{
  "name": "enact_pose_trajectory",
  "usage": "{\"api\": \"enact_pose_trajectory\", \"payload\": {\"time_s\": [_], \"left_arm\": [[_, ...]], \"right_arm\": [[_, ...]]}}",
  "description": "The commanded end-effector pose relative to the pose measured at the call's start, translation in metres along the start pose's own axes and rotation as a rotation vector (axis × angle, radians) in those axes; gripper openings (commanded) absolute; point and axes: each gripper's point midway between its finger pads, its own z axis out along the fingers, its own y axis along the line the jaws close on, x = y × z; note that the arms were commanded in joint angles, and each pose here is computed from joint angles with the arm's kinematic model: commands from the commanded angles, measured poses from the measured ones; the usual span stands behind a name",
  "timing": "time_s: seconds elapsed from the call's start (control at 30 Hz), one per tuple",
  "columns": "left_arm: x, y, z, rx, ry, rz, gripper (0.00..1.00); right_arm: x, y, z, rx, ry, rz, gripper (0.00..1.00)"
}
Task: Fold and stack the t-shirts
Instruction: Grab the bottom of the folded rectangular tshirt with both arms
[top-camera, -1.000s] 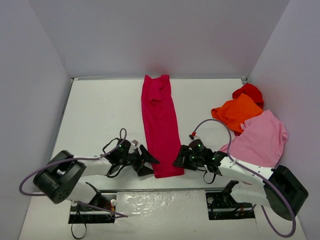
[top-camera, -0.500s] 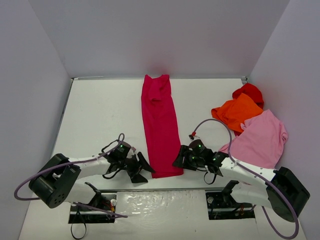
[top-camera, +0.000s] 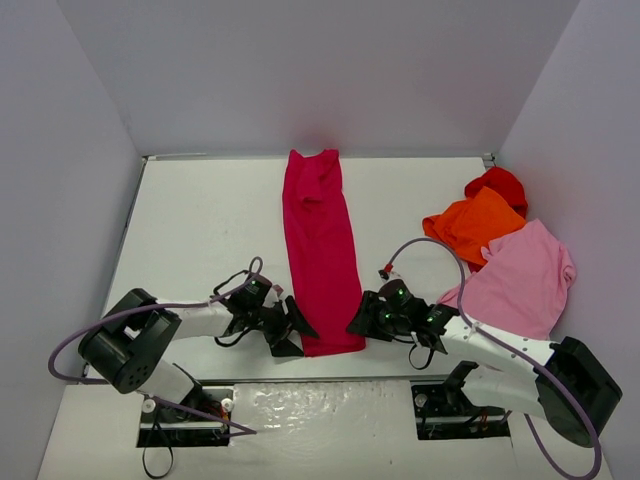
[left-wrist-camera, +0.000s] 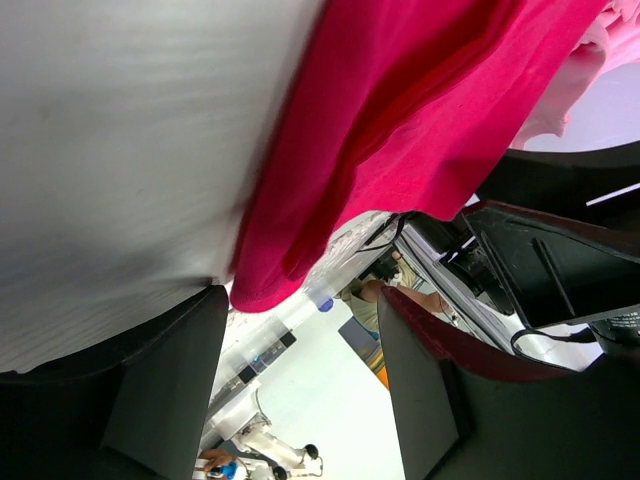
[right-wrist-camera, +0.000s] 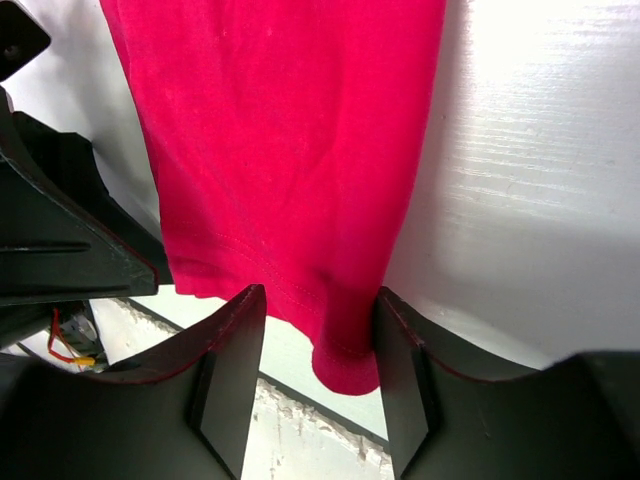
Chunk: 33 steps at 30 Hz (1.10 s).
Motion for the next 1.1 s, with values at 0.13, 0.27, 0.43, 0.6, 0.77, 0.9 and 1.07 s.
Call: {"api": "enact_pose_trajectory", "payload": {"time_s": [0.13,0.27,0.43,0.6,0.77,0.9,1.07], "left_arm": [[-0.008,0.026,0.008,-0.101,-0.038,0.007,0.56],[-0.007,0.031,0.007,-0.116,-0.040,0.008,0.38],[-0.007,0.034,0.006,-0.137,-0.039,0.012,0.00],[-0.008,0.033,0.006,-0.150,-0.040,0.021,0.00],[-0.008,0.028,0.006,-0.138,-0.037,0.038,0.00],[0.000,0.014,-0.001,-0.091,-0.017,0.057,0.00],[0.007,-0.011,-0.019,-0.055,-0.033,0.092,0.00]], "right_arm": [[-0.004,0.012,-0.004,-0.041,-0.012,-0.008,0.31],[-0.002,0.011,-0.006,-0.045,-0.013,-0.001,0.31],[-0.001,0.011,-0.010,-0.053,-0.019,0.004,0.31],[-0.001,0.011,-0.015,-0.060,-0.027,0.010,0.31],[0.001,0.009,-0.016,-0.057,-0.026,0.010,0.30],[-0.004,0.017,-0.020,-0.080,-0.035,-0.015,0.09],[-0.019,0.034,-0.030,-0.108,-0.078,-0.044,0.00]]}}
